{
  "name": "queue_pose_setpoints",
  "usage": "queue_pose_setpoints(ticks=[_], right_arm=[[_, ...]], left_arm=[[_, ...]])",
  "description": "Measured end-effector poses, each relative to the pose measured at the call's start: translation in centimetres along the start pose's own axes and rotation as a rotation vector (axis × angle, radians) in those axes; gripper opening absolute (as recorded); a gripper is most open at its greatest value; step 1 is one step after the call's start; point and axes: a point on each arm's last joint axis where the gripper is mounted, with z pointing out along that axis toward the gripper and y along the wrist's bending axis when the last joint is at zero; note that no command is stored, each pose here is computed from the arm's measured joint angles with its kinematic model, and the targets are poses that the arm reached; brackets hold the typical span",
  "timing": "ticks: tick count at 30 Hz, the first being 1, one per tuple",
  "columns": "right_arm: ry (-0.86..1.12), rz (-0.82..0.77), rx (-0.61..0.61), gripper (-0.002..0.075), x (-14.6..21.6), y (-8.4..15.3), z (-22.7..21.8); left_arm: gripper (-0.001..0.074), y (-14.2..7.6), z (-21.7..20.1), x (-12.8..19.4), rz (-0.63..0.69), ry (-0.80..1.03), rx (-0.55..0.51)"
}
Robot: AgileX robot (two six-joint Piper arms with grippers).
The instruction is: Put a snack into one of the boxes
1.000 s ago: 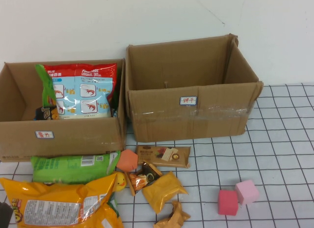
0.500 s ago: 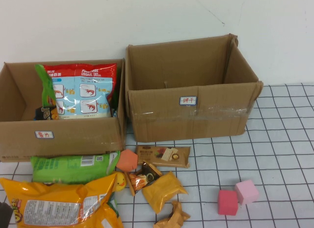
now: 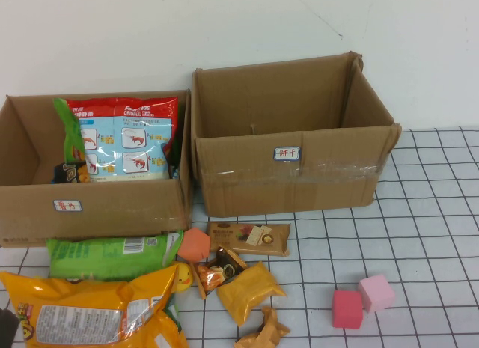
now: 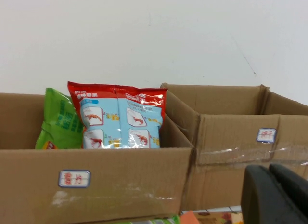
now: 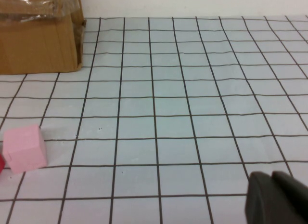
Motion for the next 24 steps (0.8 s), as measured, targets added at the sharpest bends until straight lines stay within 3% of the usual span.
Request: queue_pose_setpoints(ticks=[9, 15, 21, 24], right_arm=[[0.000, -0.002, 0.000, -0.0001, 0.0, 0.0, 0.0], [0.000, -0.002, 0.000, -0.0001, 0.0, 0.0, 0.0], [0.000, -0.001, 0.000, -0.0001, 0.0, 0.0, 0.0], [0.000, -0.001, 0.000, -0.0001, 0.0, 0.0, 0.0]], left_arm=[[-0.0002, 1.6, -0.2, 0.3, 0.071, 0.043, -0.178], [-0.0002, 3.2, -0.7, 1.7, -0.080, 0.179, -0.366], [-0.0002, 3.9, -0.6, 3.4, 0.119, 0.200, -0.372], [-0.0002, 3.9, -0.6, 3.5, 0.144, 0.202, -0.369]])
